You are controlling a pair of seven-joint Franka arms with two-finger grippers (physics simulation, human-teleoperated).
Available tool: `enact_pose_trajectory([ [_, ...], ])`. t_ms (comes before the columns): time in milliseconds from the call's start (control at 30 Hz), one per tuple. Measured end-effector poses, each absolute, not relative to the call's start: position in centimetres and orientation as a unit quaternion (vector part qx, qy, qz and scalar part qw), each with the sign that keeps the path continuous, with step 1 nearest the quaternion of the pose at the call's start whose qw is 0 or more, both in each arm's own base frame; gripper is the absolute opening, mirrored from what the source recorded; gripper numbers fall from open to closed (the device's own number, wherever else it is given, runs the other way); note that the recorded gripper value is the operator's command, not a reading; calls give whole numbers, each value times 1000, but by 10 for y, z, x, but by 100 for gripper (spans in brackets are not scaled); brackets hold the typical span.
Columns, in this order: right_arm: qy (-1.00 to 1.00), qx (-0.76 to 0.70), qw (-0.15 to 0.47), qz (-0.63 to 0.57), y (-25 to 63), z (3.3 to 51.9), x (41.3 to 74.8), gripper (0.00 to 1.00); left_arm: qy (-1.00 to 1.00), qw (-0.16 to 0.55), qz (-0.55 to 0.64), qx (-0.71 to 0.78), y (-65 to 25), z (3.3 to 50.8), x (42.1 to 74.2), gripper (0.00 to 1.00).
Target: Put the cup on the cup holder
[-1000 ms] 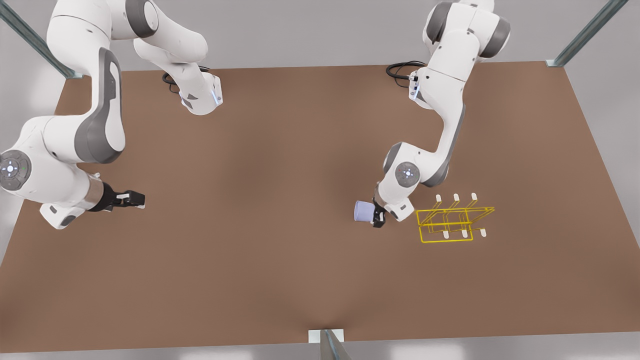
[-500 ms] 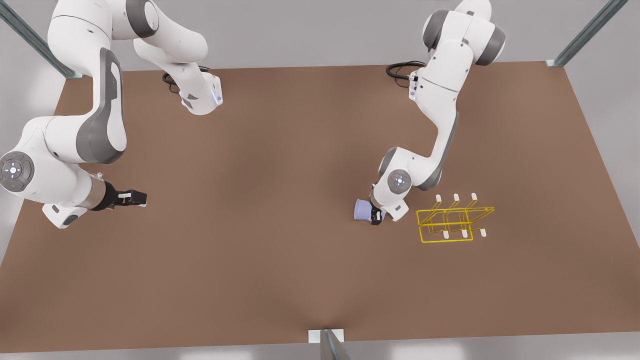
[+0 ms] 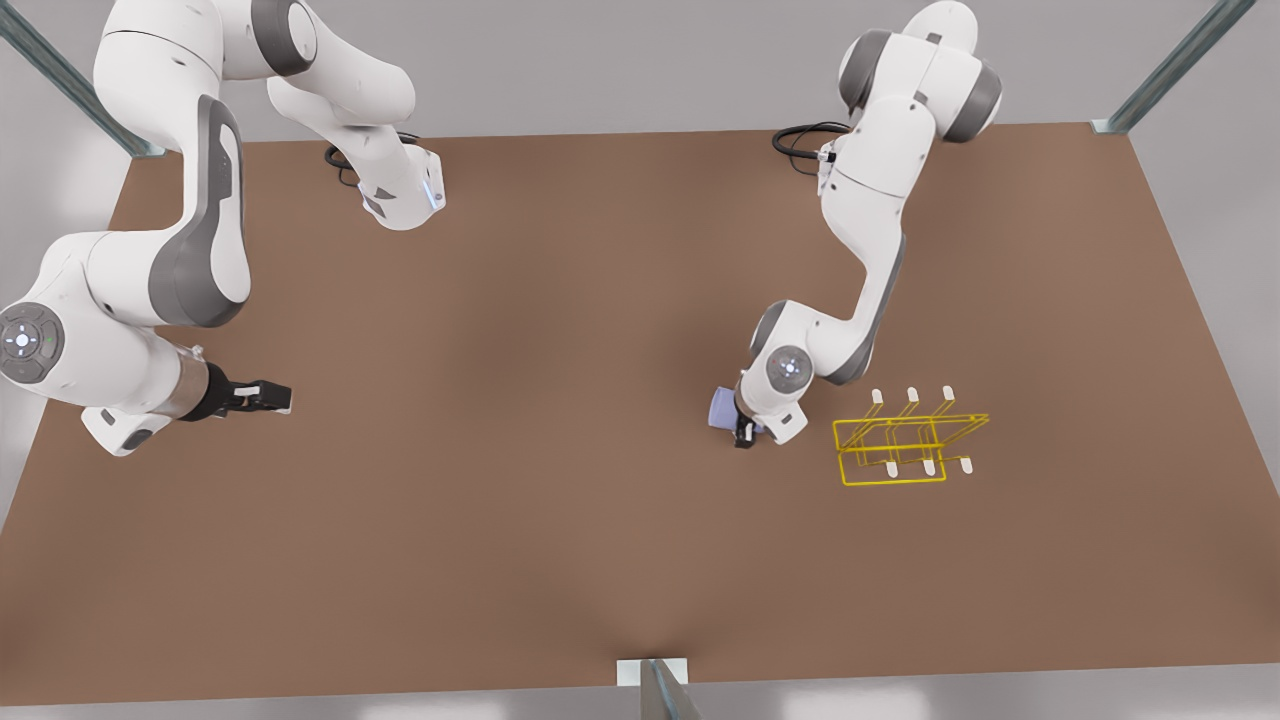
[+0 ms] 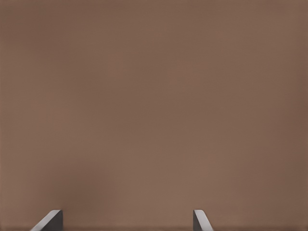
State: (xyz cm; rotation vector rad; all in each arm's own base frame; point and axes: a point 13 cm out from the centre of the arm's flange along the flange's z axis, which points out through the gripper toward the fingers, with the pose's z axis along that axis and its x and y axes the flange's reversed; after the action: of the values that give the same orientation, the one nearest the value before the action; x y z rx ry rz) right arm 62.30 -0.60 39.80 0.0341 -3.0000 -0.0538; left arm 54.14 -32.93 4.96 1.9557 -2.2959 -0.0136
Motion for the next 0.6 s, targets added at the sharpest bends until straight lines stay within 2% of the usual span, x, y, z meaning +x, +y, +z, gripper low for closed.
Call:
enact_pose_trajectory([
  [100, -997, 10, 71, -18, -7, 398, 623, 100, -763, 58, 15, 644, -336, 93, 556, 50],
  [233, -997, 9, 71, -18, -9, 398, 623, 100, -772, 28, 38, 634, -346, 226, 623, 50],
  [300, -997, 9, 71, -18, -9, 398, 623, 100, -786, -2, -9, 618, -334, 260, 615, 50],
  [467, -997, 9, 71, -18, -10, 398, 623, 100, -763, -149, -178, 603, -291, 296, 563, 50],
  [533, -997, 9, 71, -18, -11, 398, 623, 100, -720, -221, -239, 612, -255, 312, 549, 50],
  [600, -997, 9, 71, -17, -11, 398, 623, 100, -685, -264, -286, 616, -222, 321, 539, 50],
])
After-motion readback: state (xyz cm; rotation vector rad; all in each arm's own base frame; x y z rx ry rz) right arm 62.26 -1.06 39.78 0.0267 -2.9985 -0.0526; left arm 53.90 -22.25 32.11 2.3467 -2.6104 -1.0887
